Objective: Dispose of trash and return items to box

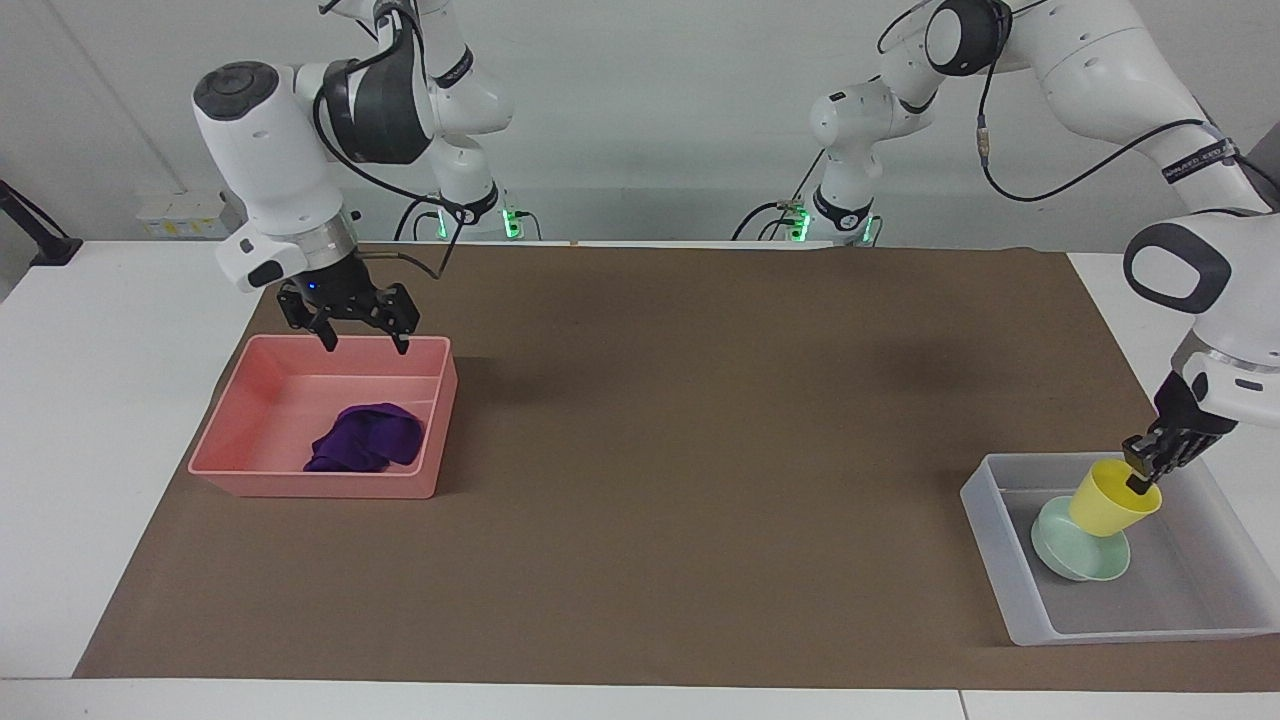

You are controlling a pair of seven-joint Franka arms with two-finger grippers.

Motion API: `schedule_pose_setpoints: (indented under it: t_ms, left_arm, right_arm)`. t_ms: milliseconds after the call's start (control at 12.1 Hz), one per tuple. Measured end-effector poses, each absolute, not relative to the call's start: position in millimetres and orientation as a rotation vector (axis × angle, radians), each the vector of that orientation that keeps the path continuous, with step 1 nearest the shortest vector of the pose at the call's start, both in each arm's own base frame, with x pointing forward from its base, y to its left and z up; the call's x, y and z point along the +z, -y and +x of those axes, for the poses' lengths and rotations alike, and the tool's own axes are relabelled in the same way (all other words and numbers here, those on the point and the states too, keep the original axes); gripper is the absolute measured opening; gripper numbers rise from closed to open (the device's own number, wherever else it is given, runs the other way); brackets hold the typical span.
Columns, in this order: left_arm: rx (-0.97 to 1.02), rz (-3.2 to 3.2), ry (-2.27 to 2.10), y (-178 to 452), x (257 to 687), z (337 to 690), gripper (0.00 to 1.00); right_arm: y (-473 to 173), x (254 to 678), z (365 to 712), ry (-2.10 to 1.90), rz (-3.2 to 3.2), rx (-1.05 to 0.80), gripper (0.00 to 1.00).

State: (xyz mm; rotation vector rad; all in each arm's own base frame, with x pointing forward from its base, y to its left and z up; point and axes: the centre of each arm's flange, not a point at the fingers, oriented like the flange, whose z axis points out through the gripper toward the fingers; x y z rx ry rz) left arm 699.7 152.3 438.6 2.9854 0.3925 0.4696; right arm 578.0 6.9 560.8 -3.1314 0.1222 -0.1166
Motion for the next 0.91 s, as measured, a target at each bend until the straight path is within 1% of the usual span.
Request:
schedule_pose_setpoints:
  t_ms: [247, 659, 742, 907]
  left_arm:
    - [0.425, 2.979, -0.414, -162, 410, 707, 0.03]
    - [0.402, 2.977, -0.410, -155, 379, 708, 0.03]
    - [0.412, 2.977, -0.413, -156, 374, 707, 0.03]
    - [0.430, 2.979, -0.425, -158, 365, 705, 0.03]
  right_arm:
    - [4, 605, 567, -0.151, -3.130, -0.127, 1.00]
    - [27, 661, 528, -0.218, -3.130, -0.046, 1.00]
    - [29, 664, 526, -0.225, -3.129, -0.040, 1.00]
    - [31, 655, 525, -0.233, -3.129, -0.009, 1.00]
